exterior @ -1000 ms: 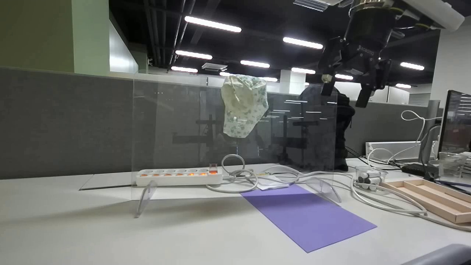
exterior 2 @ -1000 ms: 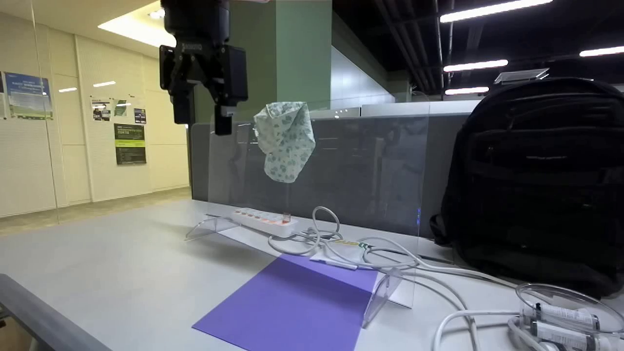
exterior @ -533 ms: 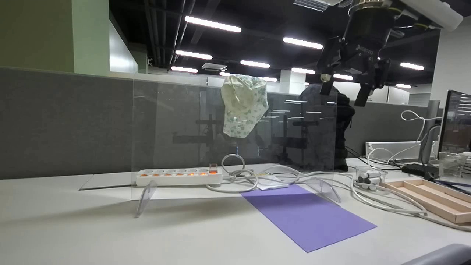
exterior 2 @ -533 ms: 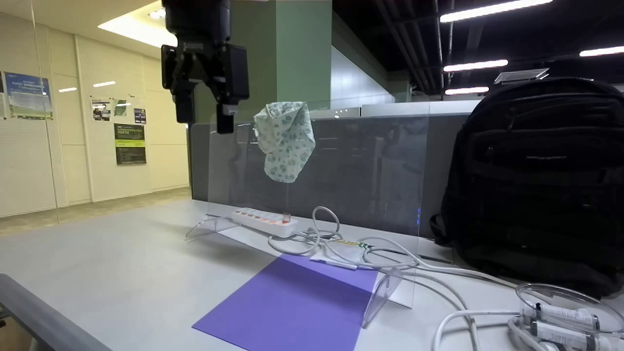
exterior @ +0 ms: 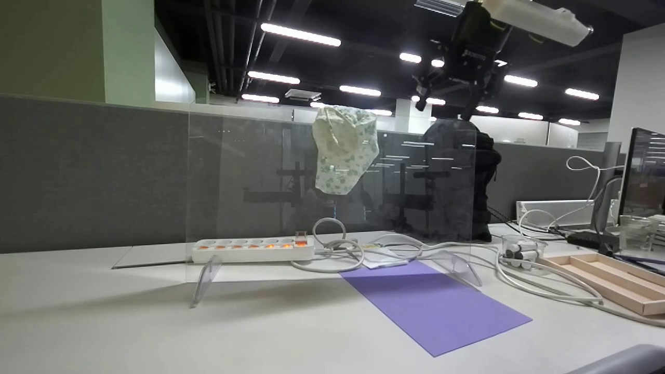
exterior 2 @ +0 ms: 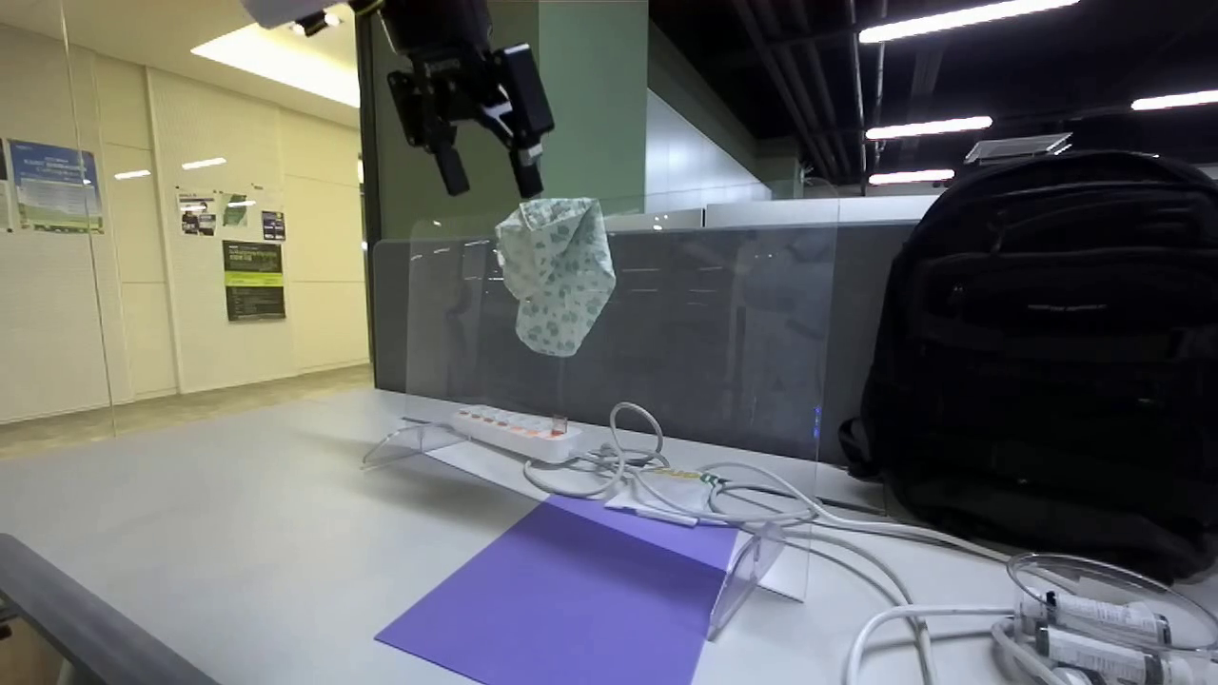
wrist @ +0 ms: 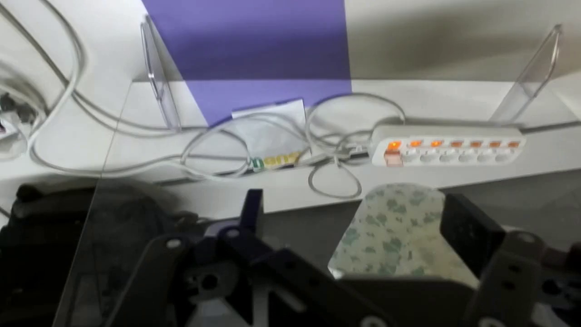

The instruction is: Drop the cloth from the transparent screen onto the table

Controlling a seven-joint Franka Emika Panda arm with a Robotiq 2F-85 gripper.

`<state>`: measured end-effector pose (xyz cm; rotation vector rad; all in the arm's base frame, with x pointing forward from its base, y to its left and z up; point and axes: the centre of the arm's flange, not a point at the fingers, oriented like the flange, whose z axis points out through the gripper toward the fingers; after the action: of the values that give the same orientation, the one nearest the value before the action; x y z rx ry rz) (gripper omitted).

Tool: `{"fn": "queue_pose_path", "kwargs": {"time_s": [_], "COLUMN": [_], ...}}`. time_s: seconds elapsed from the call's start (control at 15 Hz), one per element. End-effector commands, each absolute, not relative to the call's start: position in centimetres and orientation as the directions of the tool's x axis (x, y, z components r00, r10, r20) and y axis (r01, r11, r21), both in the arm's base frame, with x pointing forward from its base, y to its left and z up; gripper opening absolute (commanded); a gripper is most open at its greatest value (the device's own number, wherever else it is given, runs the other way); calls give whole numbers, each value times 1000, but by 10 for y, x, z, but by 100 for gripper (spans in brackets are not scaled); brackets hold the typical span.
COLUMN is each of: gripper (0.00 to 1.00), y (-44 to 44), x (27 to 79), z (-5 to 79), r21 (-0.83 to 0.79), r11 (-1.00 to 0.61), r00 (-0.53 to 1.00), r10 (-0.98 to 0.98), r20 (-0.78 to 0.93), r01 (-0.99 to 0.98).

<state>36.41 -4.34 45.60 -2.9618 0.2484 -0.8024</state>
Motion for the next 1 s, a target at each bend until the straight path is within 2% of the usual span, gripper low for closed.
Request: {"fn": "queue_pose_path", "kwargs": {"time_s": [0.0, 0.2, 0.27, 0.33, 0.93], "gripper": [100, 100, 100, 100, 100], "y": [-41, -48, -50, -45, -49], "x": [396, 416, 421, 398, 433], "z": [469, 481, 483, 475, 469], "r21": [-83, -52, -64, -65, -33], "r11": [-981, -988, -988, -989, -992], "r00": [758, 702, 712, 718, 700], "r10": [-189, -140, -144, -144, -110], "r20": [625, 698, 688, 681, 706], "r01": [-176, -146, -138, -137, -123]}}
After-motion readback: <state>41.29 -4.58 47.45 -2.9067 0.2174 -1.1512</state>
